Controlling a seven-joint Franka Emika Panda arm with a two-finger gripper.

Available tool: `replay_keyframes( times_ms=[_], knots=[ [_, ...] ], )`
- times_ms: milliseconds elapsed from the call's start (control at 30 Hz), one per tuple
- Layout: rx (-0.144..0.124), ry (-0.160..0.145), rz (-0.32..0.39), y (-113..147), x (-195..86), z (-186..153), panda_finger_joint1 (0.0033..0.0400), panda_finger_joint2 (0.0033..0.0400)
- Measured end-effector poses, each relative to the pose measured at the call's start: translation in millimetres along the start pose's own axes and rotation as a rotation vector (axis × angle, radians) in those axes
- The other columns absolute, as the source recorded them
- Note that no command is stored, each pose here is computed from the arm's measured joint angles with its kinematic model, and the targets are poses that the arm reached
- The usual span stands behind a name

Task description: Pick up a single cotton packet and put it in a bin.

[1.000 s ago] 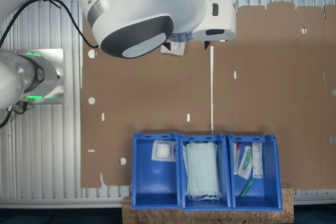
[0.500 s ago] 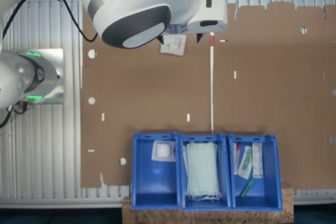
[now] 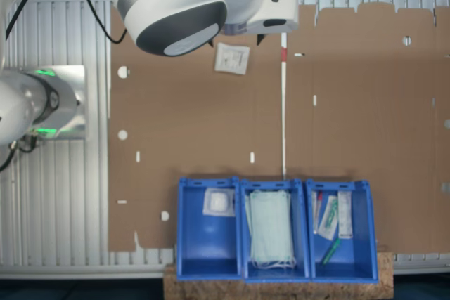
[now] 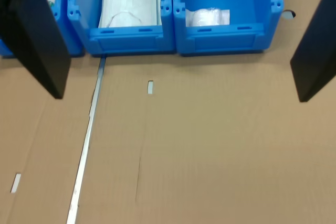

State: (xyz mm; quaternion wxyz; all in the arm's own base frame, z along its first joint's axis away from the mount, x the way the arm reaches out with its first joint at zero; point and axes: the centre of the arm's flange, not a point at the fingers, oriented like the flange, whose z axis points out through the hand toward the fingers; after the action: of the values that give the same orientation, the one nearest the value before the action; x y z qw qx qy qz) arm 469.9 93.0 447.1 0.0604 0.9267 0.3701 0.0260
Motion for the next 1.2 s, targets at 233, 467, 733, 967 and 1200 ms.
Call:
replay_keyframes(
  times_ms=[233,467,733,967,1200],
  knots=[
    [0.015,0.026,0.001,-6,7,0,0.04,0.04],
    [0.024,0.038,0.005,-11,13,3,0.04,0.04],
    [0.023,0.037,0.007,-13,19,9,0.04,0.04],
    [0.015,0.026,0.007,-15,25,15,0.04,0.04],
    [0.015,0.02,0.005,-20,34,19,0.04,0.04]
  ],
)
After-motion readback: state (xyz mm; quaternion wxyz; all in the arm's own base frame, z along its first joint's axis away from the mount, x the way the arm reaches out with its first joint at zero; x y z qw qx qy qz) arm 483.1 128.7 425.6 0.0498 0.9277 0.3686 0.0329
